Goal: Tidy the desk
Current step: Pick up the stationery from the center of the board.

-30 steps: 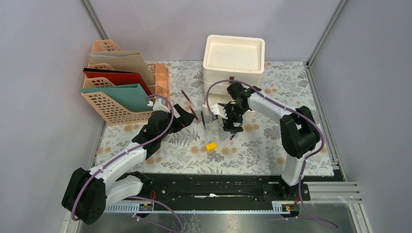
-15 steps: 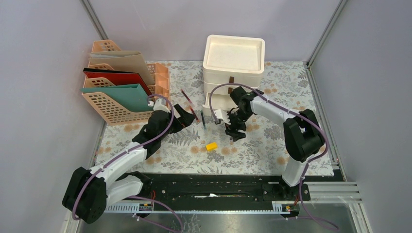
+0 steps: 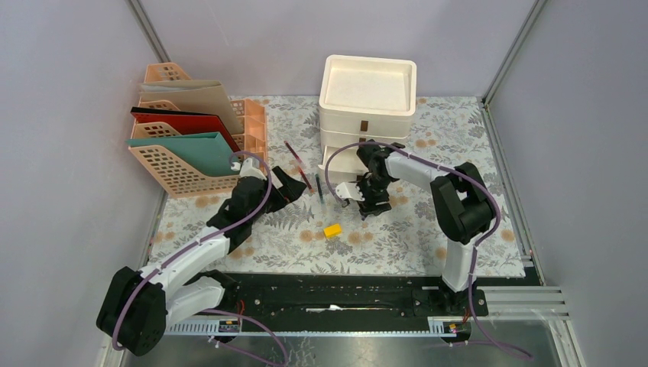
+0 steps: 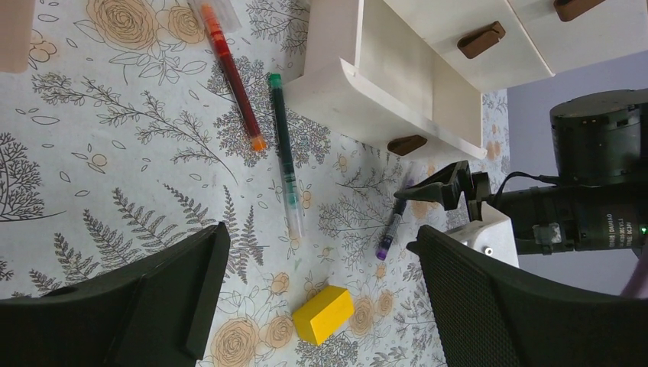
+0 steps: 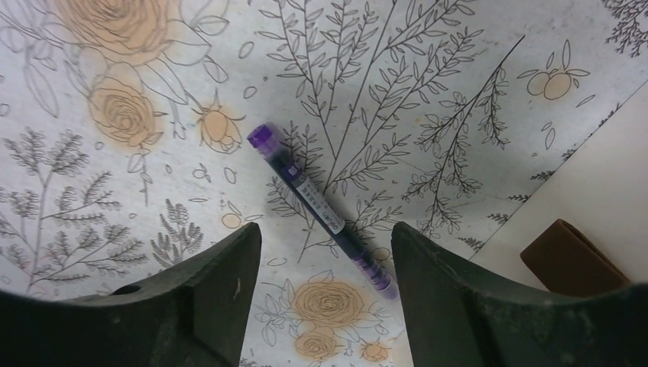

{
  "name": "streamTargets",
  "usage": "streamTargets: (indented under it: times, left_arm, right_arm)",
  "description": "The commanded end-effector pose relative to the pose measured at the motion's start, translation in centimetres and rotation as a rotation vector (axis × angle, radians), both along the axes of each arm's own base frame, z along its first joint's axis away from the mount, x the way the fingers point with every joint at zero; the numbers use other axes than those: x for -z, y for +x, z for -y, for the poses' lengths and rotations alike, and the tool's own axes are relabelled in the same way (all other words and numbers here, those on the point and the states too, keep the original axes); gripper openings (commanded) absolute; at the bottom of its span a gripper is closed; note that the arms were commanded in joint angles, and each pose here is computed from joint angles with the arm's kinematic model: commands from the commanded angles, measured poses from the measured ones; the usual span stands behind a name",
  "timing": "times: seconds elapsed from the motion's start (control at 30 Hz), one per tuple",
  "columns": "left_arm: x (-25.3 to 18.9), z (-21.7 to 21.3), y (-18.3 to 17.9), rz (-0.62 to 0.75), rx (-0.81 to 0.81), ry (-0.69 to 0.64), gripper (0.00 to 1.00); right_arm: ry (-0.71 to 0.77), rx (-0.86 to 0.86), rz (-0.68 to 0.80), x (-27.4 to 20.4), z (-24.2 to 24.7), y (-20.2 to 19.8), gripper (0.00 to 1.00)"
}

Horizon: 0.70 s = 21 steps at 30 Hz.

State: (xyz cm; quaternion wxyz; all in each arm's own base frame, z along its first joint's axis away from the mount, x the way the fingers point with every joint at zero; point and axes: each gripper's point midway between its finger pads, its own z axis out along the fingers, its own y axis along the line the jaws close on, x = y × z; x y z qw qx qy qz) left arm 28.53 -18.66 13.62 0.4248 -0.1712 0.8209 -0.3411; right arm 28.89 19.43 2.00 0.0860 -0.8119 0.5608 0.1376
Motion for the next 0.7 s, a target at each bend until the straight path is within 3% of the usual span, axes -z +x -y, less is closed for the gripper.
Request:
streamTargets:
  times: [0.0, 0.2, 0.37, 0.67]
  left_arm:
    - [-1.3, 0.0, 0.8, 0.049, -0.013, -0.032, 0.98]
    - [-1.1, 0.1, 0.8, 0.044, -0.011, -0.034, 0.98]
    - [-1.1, 0.0, 0.9, 0.041, -0.013, -0.033, 0.98]
    - [-1.0, 0.1, 1.1, 0.040, -0.012, -0.039, 0.98]
  right_arm:
    - [-0.016, -0.058, 0.070, 0.1, -0.5, 1.9, 0.68]
    - [-0.030, -0.054, 0.072, 1.0, -0.4, 2.3, 0.59]
    - [-0.054, -0.036, 0.044, 2.0, 0.0, 1.8, 0.43]
    - [-0.047, -0.034, 0.053, 1.4, 0.2, 1.4, 0.42]
